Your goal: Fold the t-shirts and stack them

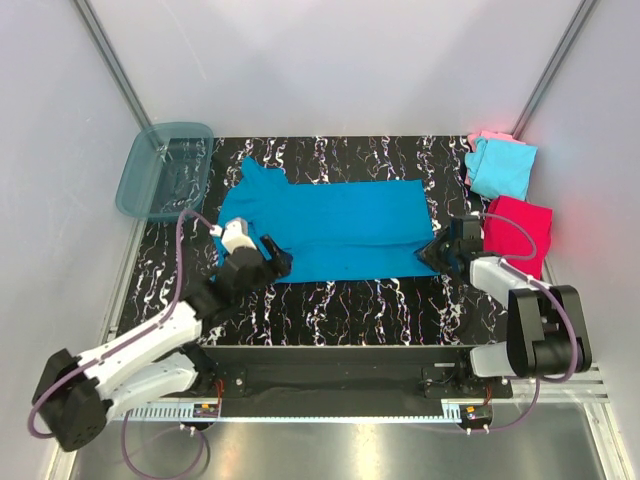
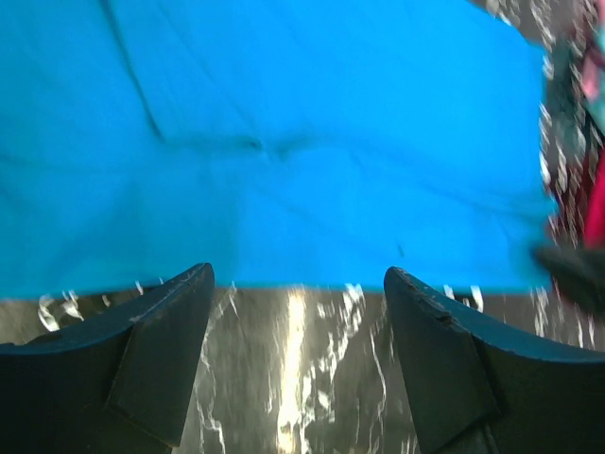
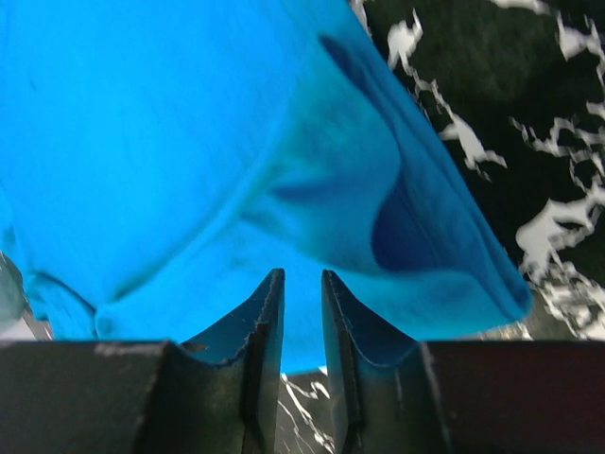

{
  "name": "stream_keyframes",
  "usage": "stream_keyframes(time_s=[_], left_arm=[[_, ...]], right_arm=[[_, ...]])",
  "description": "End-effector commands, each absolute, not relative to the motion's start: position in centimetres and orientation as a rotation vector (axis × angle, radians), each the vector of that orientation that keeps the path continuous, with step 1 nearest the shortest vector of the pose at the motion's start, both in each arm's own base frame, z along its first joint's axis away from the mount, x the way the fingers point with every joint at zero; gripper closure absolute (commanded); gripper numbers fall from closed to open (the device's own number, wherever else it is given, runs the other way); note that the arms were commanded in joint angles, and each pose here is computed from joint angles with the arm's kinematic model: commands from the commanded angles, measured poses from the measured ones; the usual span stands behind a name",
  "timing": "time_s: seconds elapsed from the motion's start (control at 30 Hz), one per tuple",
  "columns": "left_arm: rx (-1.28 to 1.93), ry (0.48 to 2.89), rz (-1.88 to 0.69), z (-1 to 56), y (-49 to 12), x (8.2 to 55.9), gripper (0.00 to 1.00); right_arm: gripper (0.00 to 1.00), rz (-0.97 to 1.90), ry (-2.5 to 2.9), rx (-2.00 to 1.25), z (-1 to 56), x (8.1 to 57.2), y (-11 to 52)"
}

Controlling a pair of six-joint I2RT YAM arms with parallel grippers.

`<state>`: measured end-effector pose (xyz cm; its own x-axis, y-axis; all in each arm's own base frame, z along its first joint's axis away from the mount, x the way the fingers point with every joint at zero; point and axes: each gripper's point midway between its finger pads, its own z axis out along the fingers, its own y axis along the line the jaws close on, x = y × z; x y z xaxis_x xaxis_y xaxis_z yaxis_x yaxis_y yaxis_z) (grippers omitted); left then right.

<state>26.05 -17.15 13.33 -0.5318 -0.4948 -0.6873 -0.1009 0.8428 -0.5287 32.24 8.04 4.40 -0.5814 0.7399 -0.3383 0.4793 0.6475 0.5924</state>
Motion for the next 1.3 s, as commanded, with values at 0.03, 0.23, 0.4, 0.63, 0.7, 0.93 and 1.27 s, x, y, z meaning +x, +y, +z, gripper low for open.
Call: stream_keyframes(time_s=[0.03, 0.23, 0.4, 0.63, 0.7, 0.93, 1.27], left_arm=[[-0.410, 2.020, -0.605, 14.1, -17.5, 24.0, 0.23], [-0.371, 2.035, -0.661, 12.0, -17.1, 21.1, 0.24], [-0.369, 2.024, -0.681, 12.4, -16.2, 20.0, 0.25], [-0.355, 1.992, -0.659, 14.4, -15.3, 19.9, 0.25], [-0.356, 1.989, -0.661, 14.6, -15.3, 20.0, 0.25], [-0.365, 1.995, -0.661, 14.3, -15.4, 19.9, 0.26], [-0.364, 1.982, -0.662, 14.6, -15.0, 19.8, 0.28]], right_arm=[[0.71, 0.626, 2.162, 0.949, 7.3, 36.3, 7.8], [0.71, 0.600, 2.136, 0.948, 8.3, 37.9, 7.4], [0.71, 0.576, 2.178, 0.967, 6.6, 38.2, 7.4], [0.71, 0.557, 2.197, 0.984, 5.3, 37.8, 7.3], [0.70, 0.550, 2.200, 0.986, 5.1, 37.8, 7.2], [0.69, 0.538, 2.221, 1.001, 4.2, 38.2, 7.2], [0.84, 0.525, 2.213, 1.025, 3.5, 38.9, 7.1]])
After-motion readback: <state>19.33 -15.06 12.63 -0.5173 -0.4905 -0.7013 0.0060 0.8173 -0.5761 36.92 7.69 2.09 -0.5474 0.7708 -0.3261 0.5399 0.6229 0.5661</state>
